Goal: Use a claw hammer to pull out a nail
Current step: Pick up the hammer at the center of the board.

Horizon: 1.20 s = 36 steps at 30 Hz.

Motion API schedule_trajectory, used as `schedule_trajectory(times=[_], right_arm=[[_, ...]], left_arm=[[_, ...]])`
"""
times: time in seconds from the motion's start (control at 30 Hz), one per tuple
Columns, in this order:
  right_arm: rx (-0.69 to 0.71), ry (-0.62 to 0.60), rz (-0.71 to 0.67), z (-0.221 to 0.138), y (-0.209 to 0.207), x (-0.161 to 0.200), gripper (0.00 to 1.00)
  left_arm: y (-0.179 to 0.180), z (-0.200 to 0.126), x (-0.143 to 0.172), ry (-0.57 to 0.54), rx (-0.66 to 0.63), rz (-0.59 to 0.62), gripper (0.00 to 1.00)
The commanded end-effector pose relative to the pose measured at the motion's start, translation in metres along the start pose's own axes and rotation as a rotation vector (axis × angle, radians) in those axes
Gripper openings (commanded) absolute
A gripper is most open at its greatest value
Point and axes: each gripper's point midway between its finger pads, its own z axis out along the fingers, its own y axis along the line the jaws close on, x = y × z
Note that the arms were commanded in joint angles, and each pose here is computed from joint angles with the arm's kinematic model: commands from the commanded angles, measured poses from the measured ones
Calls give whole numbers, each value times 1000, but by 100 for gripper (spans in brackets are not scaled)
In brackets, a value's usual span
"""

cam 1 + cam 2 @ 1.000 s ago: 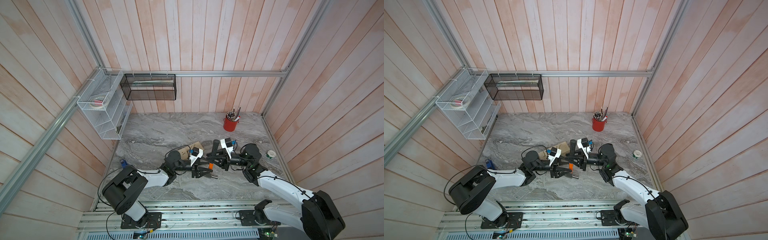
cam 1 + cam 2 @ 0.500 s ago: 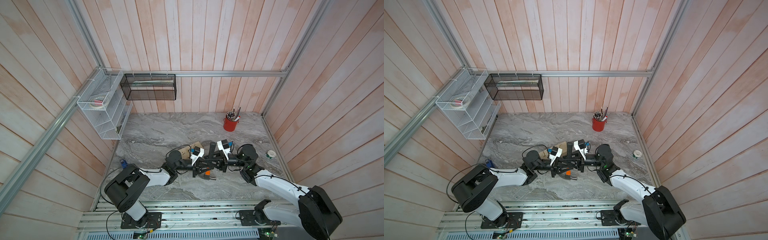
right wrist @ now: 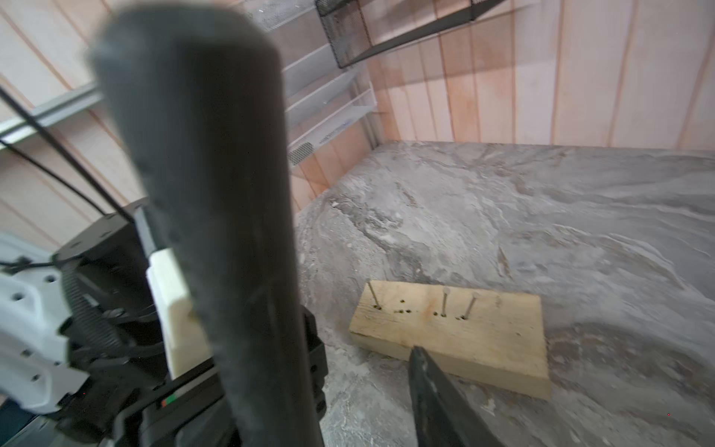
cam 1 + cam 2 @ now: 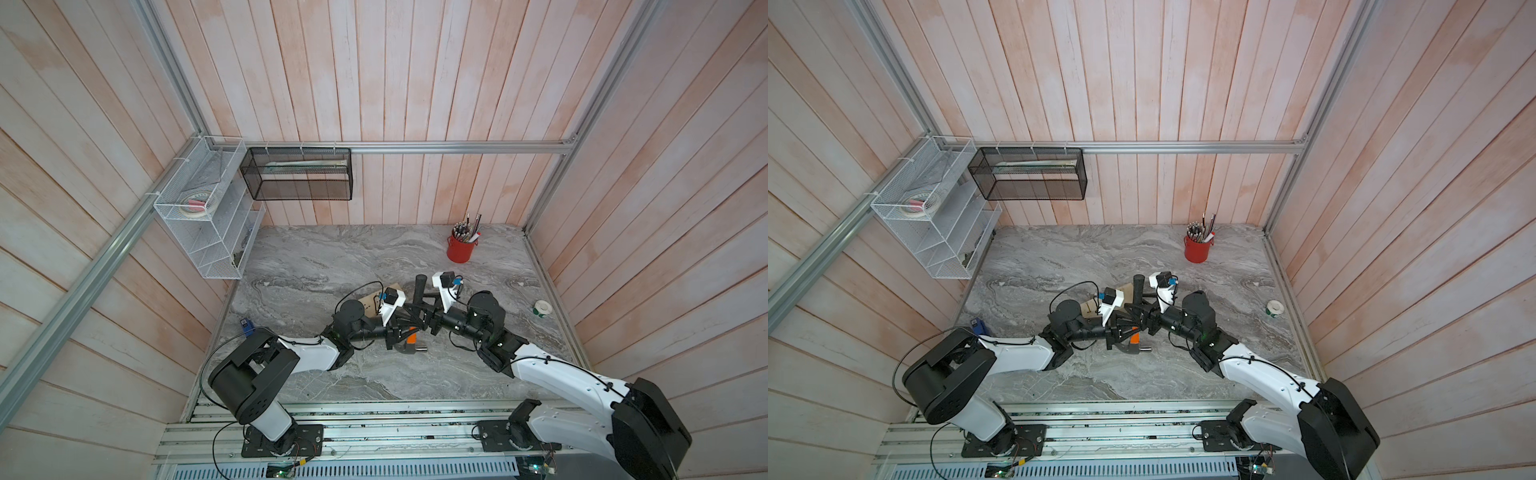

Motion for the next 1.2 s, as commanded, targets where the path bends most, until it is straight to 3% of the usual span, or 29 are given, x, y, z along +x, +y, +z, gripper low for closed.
schedule_trajectory(times=[0.0, 0.17, 0.33, 0.6, 0.8, 0.97, 1.13, 1.17], right_arm=[[278, -74, 38, -3, -32, -21, 58], [405, -106, 21, 4, -41, -40, 56], [428, -115, 18, 16, -42, -52, 50], [433, -101, 57, 23, -43, -46, 27], [378, -92, 91, 34, -38, -39, 21], [380, -58, 61, 41, -40, -33, 0], [395, -77, -44, 35, -40, -40, 0], [384, -91, -75, 33, -38, -43, 0]], left_arm=[[-1, 1, -29, -73, -37, 71, 0], [6, 0, -27, -67, -87, 61, 0], [10, 3, -25, -56, -113, 55, 0], [15, 2, -27, -68, -147, 50, 0], [17, 0, -30, -87, -160, 44, 0], [16, -1, -31, -93, -163, 37, 0], [16, -5, -29, -102, -159, 18, 1], [16, -6, -29, -107, -158, 14, 8]])
